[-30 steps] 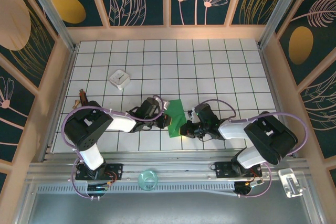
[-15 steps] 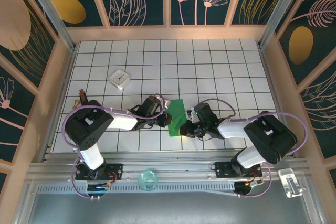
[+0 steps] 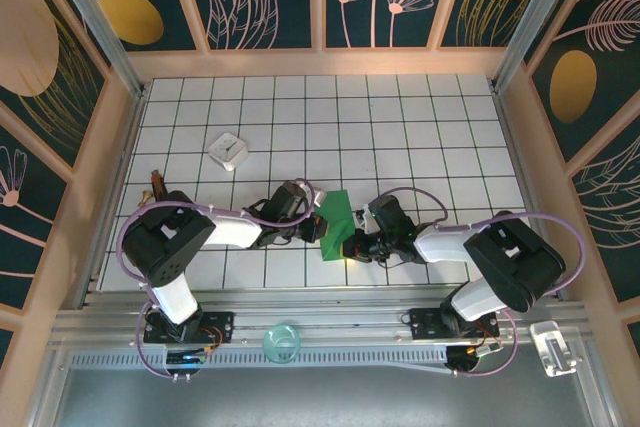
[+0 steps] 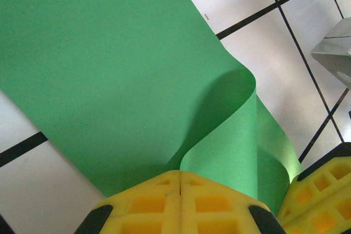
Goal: Fold a paper plane with a square sheet of paper (pick it up from the middle)
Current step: Fold the triangle at the bottom-center of the table.
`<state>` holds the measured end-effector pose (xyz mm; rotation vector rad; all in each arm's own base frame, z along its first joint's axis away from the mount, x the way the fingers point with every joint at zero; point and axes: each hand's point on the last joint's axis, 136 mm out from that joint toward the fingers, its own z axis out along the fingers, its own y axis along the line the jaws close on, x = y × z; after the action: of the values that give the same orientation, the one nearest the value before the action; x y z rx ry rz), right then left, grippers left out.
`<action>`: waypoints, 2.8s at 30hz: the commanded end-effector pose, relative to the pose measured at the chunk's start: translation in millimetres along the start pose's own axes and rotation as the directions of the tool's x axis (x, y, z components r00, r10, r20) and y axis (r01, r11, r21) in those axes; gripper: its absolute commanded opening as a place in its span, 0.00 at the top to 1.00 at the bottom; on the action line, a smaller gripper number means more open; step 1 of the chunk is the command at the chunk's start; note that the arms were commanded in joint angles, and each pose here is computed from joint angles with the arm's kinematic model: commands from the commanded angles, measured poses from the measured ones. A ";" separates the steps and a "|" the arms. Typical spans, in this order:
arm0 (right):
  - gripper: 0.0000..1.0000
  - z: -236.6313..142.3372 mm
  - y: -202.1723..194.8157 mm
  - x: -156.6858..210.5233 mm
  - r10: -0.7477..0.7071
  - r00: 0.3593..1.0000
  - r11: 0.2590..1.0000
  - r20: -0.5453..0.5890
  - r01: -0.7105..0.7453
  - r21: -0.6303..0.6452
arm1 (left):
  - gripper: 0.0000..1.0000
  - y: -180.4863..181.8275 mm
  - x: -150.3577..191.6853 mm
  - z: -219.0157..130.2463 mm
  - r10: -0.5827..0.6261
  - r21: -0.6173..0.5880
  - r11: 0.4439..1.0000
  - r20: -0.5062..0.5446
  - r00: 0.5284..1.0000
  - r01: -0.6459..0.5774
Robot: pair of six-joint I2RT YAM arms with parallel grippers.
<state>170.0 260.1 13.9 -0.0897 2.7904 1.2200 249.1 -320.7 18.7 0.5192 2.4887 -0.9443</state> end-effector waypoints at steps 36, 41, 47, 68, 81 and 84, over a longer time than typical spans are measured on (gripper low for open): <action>1.00 2.3 -38.3 6.8 0.048 0.999 0.984 -0.015 -0.045 0.171 | 1.00 6.2 9.3 -5.5 0.010 -0.019 1.000 -0.023 1.000 -0.011; 1.00 2.6 -38.4 7.2 0.048 0.999 0.984 -0.015 -0.045 0.170 | 1.00 11.0 10.2 -4.8 0.007 -0.040 0.999 -0.021 1.000 -0.008; 1.00 3.4 -38.7 7.6 0.047 0.999 0.984 -0.017 -0.043 0.170 | 1.00 9.8 7.8 -1.8 0.008 -0.036 0.999 -0.023 1.000 -0.009; 0.96 -7.3 -4.3 -14.0 -0.005 0.999 0.994 0.036 0.001 0.108 | 1.00 27.7 29.2 -5.9 0.001 -0.104 0.994 -0.073 0.997 -0.009; 0.93 -3.5 65.1 -15.2 -0.106 0.993 0.991 0.058 0.110 -0.078 | 1.00 30.3 36.7 -2.9 -0.001 -0.102 0.995 -0.092 0.996 -0.008; 0.94 5.5 70.1 -11.7 -0.110 0.993 0.989 0.039 0.113 -0.090 | 1.00 30.2 36.6 -2.5 -0.002 -0.101 0.995 -0.093 0.996 -0.007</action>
<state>170.5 296.5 53.2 -0.2224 2.6993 1.2575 246.5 -312.0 14.4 0.5347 2.4899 -0.8967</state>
